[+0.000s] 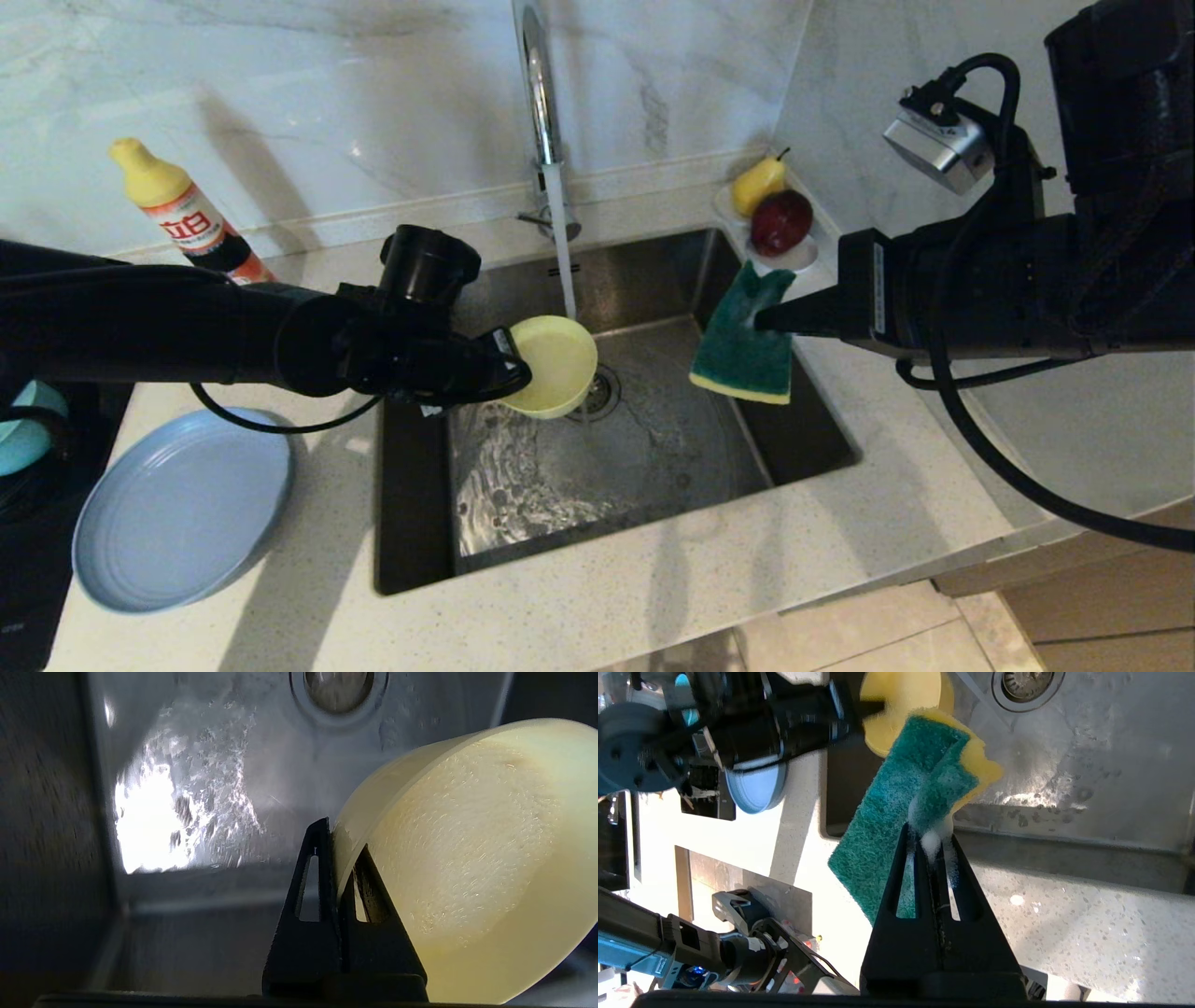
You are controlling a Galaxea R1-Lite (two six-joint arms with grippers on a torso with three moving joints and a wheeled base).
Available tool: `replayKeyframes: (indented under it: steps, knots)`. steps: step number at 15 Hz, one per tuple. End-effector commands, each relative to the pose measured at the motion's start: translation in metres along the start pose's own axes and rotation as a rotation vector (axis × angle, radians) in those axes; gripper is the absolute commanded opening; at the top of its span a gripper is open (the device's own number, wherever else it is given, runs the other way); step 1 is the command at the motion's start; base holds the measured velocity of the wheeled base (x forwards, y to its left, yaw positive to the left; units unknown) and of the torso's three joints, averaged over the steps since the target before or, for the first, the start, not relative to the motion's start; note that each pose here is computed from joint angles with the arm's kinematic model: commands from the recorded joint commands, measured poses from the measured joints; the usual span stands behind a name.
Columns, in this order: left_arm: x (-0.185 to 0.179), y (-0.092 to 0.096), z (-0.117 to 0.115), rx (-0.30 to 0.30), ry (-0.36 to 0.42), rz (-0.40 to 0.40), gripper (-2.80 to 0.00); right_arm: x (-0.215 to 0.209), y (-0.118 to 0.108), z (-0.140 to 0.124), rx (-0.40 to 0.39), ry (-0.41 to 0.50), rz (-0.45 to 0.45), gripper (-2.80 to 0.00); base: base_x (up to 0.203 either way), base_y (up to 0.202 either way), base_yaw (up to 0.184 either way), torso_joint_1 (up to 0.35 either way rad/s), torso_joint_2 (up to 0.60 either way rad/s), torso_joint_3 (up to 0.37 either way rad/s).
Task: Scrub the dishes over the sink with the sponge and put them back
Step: Rinse the bowl
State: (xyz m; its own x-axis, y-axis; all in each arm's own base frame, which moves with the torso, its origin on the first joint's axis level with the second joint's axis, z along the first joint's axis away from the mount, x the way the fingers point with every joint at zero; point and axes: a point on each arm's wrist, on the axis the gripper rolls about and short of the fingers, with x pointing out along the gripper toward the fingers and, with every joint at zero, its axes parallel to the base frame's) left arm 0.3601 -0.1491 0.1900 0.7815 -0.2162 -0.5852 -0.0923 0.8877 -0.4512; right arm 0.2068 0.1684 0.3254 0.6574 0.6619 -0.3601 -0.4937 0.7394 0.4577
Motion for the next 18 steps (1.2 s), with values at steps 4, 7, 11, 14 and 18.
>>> replayKeyframes:
  steps: [4, 7, 11, 14, 18]
  knots:
    - [0.029, -0.01, 0.006, -0.007, -0.052, 0.045, -2.8, -0.004, 0.0, 0.0, 0.0, -0.004, 0.001, -2.8, 0.0, 0.0, 0.0, 0.0, 0.0, 0.0]
    - [0.035, -0.014, 0.003, -0.003, -0.042, 0.041, -2.8, -0.004, -0.001, 0.0, 0.002, -0.003, 0.0, -2.8, 0.0, 0.0, 0.0, 0.0, 0.0, 0.0]
    - [0.023, -0.011, -0.003, 0.013, -0.017, 0.065, -2.8, -0.006, 0.0, 0.0, 0.001, -0.007, 0.004, -2.8, 0.0, 0.0, 0.0, 0.0, 0.0, 0.0]
    - [0.001, 0.001, 0.003, 0.062, -0.099, 0.151, -2.8, -0.007, 0.001, 0.0, 0.002, -0.008, 0.006, -2.8, 0.0, 0.0, 0.0, 0.0, 0.0, 0.0]
    - [-0.019, 0.007, 0.015, 0.197, -0.397, 0.235, -2.8, -0.006, -0.001, -0.004, 0.005, 0.007, -0.002, -2.8, 0.0, 0.0, 0.0, 0.0, 0.0, 0.0]
